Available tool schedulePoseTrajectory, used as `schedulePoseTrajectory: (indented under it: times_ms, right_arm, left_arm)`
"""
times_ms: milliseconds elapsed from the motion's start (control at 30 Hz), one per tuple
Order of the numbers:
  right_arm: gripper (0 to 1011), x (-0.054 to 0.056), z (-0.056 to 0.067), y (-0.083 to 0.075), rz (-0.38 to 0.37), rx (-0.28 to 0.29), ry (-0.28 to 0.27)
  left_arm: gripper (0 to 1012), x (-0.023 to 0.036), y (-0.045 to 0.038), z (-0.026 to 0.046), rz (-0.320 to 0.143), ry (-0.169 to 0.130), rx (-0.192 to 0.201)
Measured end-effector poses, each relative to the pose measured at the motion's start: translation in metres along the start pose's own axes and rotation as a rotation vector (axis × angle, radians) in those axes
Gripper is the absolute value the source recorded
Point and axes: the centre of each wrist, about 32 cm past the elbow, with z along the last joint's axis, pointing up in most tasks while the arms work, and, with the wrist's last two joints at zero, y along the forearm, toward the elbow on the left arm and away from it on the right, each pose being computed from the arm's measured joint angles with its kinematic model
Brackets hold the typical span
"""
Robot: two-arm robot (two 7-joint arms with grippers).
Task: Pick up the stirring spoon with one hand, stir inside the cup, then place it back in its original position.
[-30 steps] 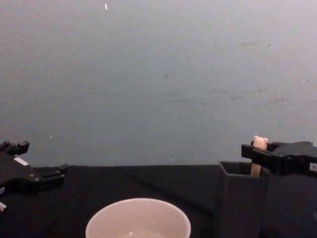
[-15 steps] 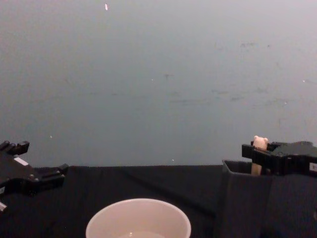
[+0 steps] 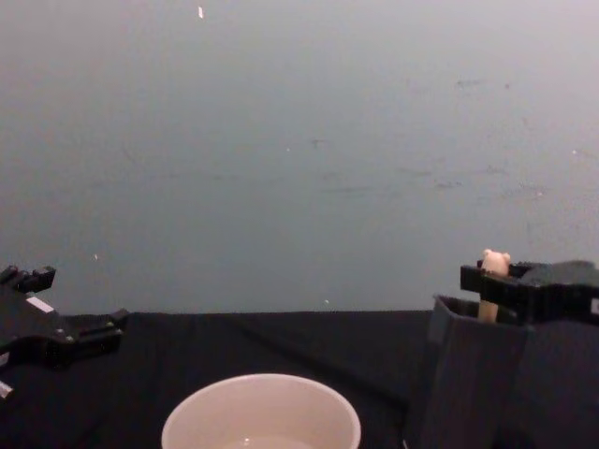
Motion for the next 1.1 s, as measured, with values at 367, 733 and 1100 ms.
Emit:
schedulePoseTrajectory:
  times_ms: [367,733,1100]
  right_arm:
    - [214,0.001,0.014,-0.005,0.014,0.027,0.038]
    - [214,0.001,0.029,-0.006,0.026,0.062,0.06]
    - [214,0.001,0.043,-0.007,0.045,0.091,0.061]
  left_arm:
    - [1002,0.0,0.0,0.0,0.0,0.0,0.0]
    - [1001,0.0,0.0,0.0,0.0,0.0,0.0]
    - [1001,0.0,0.0,0.0,0.0,0.0,0.0]
